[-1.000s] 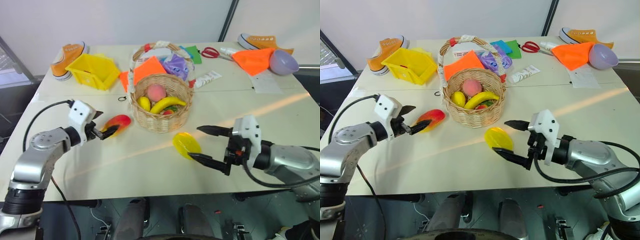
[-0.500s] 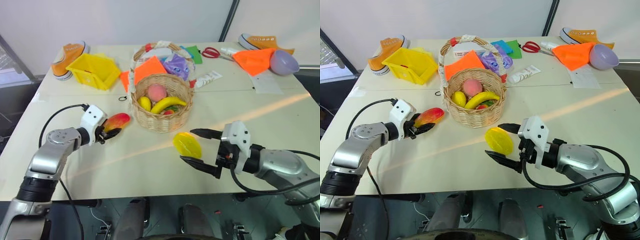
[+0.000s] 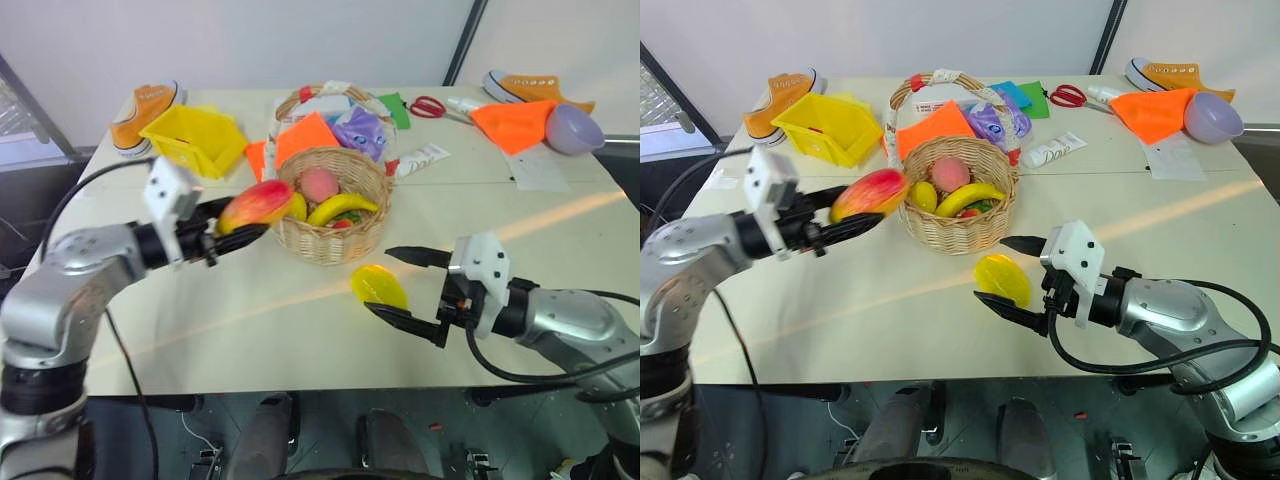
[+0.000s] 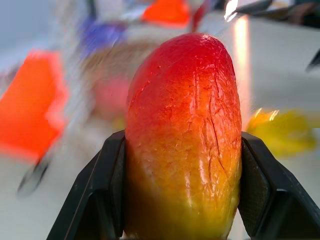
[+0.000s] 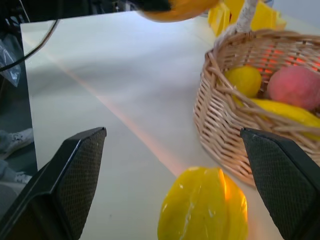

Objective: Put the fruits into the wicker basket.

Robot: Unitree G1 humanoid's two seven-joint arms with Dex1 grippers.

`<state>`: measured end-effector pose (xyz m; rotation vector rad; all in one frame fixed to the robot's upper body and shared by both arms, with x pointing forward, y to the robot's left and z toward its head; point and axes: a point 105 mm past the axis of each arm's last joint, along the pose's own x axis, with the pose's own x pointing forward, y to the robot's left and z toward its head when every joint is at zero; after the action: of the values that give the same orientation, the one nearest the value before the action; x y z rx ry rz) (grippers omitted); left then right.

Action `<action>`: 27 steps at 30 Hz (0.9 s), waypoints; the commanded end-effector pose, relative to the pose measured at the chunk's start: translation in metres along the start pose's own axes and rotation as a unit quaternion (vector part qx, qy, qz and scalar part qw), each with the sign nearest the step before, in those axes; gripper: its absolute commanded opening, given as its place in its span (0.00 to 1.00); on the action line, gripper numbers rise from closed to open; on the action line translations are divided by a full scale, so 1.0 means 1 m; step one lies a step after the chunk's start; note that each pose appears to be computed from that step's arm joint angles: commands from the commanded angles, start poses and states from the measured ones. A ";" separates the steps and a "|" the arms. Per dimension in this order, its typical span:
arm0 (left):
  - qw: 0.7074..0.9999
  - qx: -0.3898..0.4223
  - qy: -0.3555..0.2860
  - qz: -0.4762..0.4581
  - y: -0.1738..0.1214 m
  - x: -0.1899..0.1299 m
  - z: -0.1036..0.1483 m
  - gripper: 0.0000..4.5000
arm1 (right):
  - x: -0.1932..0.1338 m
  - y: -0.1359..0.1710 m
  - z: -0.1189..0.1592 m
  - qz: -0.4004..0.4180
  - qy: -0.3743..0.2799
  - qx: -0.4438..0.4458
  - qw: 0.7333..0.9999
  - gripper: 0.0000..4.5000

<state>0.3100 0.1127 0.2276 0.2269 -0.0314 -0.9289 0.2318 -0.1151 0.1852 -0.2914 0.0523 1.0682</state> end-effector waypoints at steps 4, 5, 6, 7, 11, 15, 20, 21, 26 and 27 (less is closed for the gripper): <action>0.999 0.015 0.012 0.047 0.008 0.055 0.001 0.52 | 0.001 -0.003 0.003 -0.008 -0.001 -0.016 1.000 1.00; 0.999 0.020 0.010 0.040 0.007 0.060 0.002 0.62 | 0.001 -0.003 0.002 -0.014 0.000 -0.014 1.000 1.00; 0.999 0.021 0.007 0.042 0.008 0.065 0.003 0.74 | 0.000 -0.003 0.001 -0.019 0.001 -0.011 1.000 1.00; 0.999 0.021 0.005 0.044 0.010 0.068 0.005 0.83 | 0.000 -0.003 0.000 -0.024 0.002 -0.008 1.000 1.00; 0.999 0.029 -0.016 0.022 0.010 0.064 0.014 0.99 | -0.003 -0.006 -0.006 -0.049 0.009 0.009 0.999 1.00; 0.999 0.007 -0.043 -0.031 0.007 0.030 0.013 0.99 | -0.004 -0.008 -0.021 -0.075 0.031 0.047 0.996 1.00; 0.995 0.030 -0.006 -0.091 -0.006 -0.021 -0.015 0.99 | 0.004 -0.011 -0.050 -0.101 0.066 0.089 0.989 1.00; 0.995 0.034 -0.001 -0.092 -0.007 -0.027 -0.019 0.99 | 0.006 -0.014 -0.054 -0.113 0.068 0.095 0.987 1.00; 0.993 0.045 0.008 -0.108 -0.020 -0.041 -0.029 0.99 | 0.008 -0.024 -0.060 -0.132 0.058 0.125 0.982 1.00; 0.993 0.043 0.011 -0.109 -0.022 -0.041 -0.031 1.00 | 0.009 -0.025 -0.062 -0.129 0.058 0.130 0.981 0.94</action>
<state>0.2790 0.1419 0.1841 0.2953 0.0295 -1.1202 0.2614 -0.1345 0.1216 -0.1178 0.2833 0.7713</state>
